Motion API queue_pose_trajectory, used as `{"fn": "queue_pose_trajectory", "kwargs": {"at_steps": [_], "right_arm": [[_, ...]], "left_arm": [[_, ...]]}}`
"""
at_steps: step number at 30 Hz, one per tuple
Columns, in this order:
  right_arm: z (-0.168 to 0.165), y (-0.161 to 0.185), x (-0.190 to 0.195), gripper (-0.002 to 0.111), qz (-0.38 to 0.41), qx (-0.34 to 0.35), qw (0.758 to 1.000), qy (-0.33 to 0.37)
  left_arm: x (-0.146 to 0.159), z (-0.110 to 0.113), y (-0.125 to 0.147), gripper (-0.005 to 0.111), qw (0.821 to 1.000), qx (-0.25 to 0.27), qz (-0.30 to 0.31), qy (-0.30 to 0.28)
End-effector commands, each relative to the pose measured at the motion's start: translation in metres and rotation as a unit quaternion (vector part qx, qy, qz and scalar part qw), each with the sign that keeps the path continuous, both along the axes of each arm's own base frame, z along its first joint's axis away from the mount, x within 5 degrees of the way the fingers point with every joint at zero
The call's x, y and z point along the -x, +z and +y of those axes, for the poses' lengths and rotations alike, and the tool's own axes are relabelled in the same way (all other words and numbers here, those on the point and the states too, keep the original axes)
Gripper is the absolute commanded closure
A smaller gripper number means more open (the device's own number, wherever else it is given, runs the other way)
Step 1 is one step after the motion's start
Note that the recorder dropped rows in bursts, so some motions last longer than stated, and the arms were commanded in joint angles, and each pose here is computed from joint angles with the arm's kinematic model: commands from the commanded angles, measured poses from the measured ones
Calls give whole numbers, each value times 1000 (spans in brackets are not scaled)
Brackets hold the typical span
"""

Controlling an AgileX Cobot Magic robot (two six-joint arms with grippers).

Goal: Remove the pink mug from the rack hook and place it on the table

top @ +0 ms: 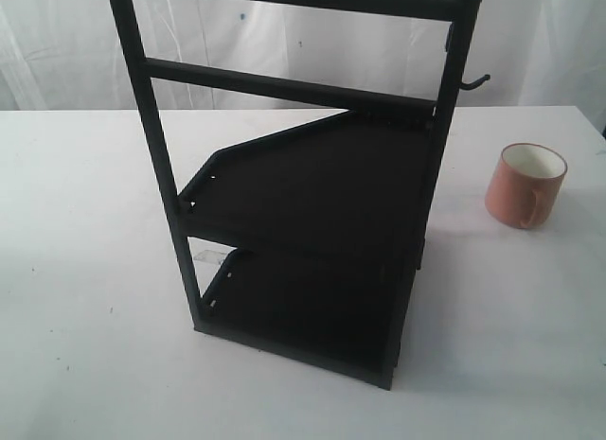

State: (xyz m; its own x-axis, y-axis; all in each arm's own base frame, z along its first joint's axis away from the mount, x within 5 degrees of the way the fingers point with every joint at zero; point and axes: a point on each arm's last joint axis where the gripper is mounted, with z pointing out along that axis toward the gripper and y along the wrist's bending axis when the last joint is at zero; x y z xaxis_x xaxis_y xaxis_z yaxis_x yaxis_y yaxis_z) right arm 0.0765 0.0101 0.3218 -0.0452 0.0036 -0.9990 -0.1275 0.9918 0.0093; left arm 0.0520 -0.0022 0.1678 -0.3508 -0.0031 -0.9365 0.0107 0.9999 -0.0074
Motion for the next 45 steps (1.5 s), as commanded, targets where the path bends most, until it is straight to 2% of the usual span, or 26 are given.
{"fn": "queue_pose_trajectory", "kwargs": {"at_steps": [1, 8, 13, 36, 42, 45], "right_arm": [[-3, -2, 36, 108, -8, 7, 1000, 6], [-3, -17, 67, 108, 20, 1, 1000, 21], [-3, -23, 68, 108, 51, 1, 998, 26], [-3, -25, 67, 108, 51, 1, 998, 25], [-3, -38, 47, 108, -30, -22, 999, 14], [-3, -54, 38, 108, -45, -7, 999, 4]], "left_arm": [[0, 0, -1, 107, 1000, 6, 1, 1], [0, 0, -1, 107, 1000, 6, 1, 1], [0, 0, -1, 107, 1000, 6, 1, 1], [0, 0, -1, 107, 1000, 6, 1, 1], [0, 0, -1, 107, 1000, 6, 1, 1], [0, 0, -1, 107, 1000, 6, 1, 1]]}}
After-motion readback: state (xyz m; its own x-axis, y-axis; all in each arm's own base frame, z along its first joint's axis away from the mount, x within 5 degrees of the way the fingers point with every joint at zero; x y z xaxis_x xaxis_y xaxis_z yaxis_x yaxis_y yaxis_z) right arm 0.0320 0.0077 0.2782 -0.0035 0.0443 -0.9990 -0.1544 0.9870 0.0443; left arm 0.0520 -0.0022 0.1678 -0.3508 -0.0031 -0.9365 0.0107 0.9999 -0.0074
